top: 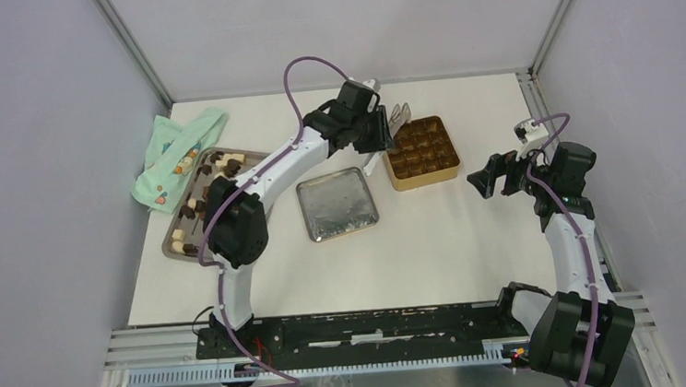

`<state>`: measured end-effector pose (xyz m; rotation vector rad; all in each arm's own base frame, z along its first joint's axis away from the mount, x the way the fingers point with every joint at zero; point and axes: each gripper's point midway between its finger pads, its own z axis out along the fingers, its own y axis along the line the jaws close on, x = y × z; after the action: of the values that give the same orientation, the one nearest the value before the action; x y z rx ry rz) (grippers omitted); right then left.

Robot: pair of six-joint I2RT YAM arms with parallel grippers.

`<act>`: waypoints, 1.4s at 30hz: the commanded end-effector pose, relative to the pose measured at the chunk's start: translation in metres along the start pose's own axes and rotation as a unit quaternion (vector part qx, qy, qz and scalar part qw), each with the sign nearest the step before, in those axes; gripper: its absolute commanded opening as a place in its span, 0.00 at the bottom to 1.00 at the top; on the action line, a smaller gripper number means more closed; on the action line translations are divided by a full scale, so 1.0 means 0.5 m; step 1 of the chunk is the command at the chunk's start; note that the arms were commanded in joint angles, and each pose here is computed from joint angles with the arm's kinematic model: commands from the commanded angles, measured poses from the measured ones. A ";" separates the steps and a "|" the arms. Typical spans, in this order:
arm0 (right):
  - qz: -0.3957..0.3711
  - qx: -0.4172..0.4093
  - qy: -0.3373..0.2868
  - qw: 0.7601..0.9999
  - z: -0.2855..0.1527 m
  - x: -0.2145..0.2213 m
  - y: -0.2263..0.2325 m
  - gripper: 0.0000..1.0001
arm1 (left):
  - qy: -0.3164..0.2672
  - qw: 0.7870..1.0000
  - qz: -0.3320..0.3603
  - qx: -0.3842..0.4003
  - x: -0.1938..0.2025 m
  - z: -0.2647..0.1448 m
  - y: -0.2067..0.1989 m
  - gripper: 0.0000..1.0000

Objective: Pack the chocolate
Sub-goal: Place the fake chocolate in the packing box.

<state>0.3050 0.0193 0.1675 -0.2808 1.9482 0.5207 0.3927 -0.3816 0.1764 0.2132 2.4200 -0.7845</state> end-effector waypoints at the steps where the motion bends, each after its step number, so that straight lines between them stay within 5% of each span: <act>1: -0.020 0.006 -0.017 1.000 -0.003 -0.018 -0.005 0.98 | -0.014 0.999 0.043 -0.014 -0.016 0.006 -0.012 0.07; 20: -0.019 0.004 -0.017 1.000 -0.003 -0.017 -0.005 0.98 | 0.002 0.998 0.053 -0.039 -0.003 0.045 0.003 0.30; 42: -0.019 0.000 -0.018 1.000 -0.003 -0.021 -0.002 0.98 | -0.004 0.998 0.059 -0.036 -0.018 0.046 -0.005 0.41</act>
<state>0.3045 0.0194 0.1664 -0.2792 1.9505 0.5227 0.4001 -0.3883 0.1427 0.2663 2.4897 -0.6235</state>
